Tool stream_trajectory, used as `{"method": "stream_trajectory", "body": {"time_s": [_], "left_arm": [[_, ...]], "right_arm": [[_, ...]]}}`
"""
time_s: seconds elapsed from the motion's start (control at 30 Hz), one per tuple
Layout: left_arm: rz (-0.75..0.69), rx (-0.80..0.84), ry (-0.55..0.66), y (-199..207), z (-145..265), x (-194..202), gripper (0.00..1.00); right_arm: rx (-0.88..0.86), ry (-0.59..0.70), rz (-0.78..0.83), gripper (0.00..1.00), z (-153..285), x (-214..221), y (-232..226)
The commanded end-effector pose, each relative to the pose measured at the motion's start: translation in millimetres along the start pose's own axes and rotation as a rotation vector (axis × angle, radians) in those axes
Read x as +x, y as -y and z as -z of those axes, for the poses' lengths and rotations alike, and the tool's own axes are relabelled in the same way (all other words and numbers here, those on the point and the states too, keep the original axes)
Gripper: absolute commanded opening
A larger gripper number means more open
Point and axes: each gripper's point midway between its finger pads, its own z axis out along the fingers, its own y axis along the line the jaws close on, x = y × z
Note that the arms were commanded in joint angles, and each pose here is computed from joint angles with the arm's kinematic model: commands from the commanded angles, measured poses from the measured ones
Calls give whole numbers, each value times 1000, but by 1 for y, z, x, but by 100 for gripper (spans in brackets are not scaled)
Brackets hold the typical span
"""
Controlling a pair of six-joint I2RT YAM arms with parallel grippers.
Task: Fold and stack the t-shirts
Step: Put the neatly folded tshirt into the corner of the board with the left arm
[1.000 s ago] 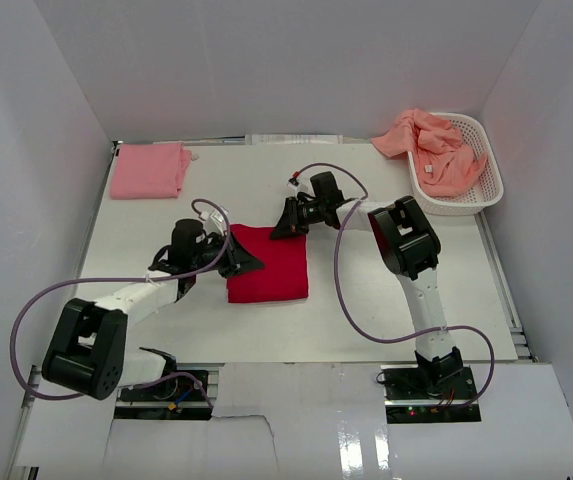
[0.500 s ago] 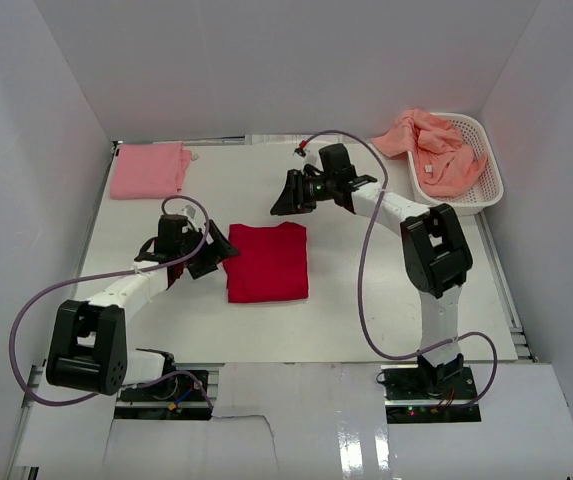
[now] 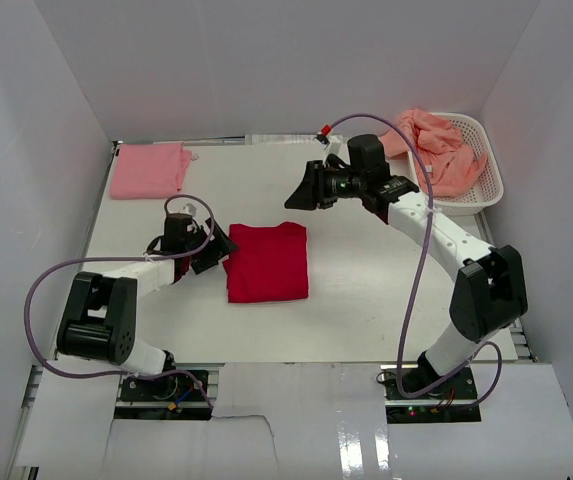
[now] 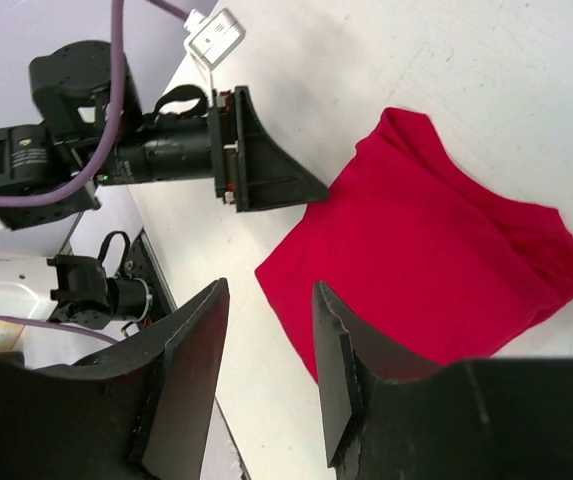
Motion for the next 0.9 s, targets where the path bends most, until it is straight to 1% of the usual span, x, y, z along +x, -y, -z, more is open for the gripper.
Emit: {"method": "stream_trajectory", "body": {"time_s": [0.0,0.23,0.27,0.33,0.37,0.43,0.47,0.53,0.63,0.67,0.77,0.8,0.87], "left_arm": [[4,18,-66,-10,-15,22,88],[-15,40,-130,-13,-28,35,80],[-16,42,-134,-13,-29,34,75],[-24,41,-149,-15,-32,38,69],[-24,44,-146,-14,-33,36,63],[-20,52,-162,-14,-35,40,59],[-19,57,-165,-14,-36,40,56],[-17,61,-181,-15,-38,44,51],[-8,46,-194,-20,-41,48,30],[-9,44,-195,-20,-42,48,18],[0,41,-214,-22,-46,52,8],[6,45,-218,-21,-48,51,1],[19,42,-238,-23,-53,55,0]], "right_arm": [[24,10,35,46,17,5,-5],[45,-6,13,46,25,23,3],[41,-6,12,46,27,23,3],[42,-9,8,46,29,27,4],[40,-9,7,46,30,28,4],[40,-9,5,46,33,31,4],[42,-8,3,46,34,32,4],[43,-4,3,46,39,33,3],[44,7,3,46,46,32,2],[40,13,7,46,49,31,0],[22,21,6,46,55,29,-5],[21,22,2,46,57,30,-5],[15,29,9,46,62,29,-11]]}}
